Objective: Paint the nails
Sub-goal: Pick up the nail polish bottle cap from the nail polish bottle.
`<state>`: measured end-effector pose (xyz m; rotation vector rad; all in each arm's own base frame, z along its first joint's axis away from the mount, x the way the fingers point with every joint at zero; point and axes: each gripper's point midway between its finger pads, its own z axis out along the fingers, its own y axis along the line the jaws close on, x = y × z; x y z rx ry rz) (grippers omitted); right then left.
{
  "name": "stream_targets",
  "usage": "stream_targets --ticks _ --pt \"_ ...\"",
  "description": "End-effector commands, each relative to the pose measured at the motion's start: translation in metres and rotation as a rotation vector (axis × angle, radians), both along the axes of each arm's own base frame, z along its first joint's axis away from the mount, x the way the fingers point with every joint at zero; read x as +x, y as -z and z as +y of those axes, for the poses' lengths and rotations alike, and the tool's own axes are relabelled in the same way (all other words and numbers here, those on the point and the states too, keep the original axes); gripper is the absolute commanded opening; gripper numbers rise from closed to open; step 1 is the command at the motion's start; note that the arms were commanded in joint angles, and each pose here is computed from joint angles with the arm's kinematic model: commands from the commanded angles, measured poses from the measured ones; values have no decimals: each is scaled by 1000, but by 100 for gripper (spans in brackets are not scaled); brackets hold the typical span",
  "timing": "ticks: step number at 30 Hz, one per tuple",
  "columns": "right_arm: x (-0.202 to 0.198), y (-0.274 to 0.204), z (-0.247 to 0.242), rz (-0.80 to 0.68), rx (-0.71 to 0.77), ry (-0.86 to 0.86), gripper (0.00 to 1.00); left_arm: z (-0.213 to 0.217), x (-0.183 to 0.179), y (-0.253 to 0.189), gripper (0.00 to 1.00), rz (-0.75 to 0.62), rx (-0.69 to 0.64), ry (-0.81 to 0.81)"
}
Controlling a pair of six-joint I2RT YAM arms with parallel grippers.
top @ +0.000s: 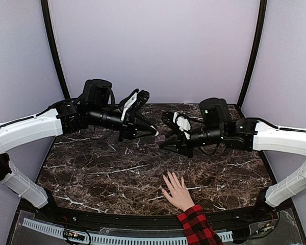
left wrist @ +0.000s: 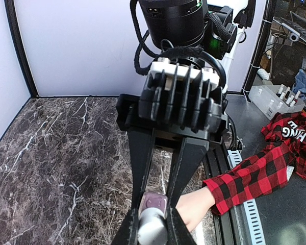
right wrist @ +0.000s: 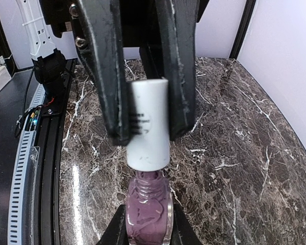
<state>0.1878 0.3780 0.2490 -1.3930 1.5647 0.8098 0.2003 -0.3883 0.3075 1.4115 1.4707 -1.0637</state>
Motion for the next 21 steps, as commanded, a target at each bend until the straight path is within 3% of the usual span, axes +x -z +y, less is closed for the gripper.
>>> stream_targets --ticks 1,21 --pt "3 -9 5 -28 24 1 0 5 -8 -28 1 -55 -48 13" --pt "6 -9 5 -31 20 13 0 8 -16 -32 1 -56 -68 53"
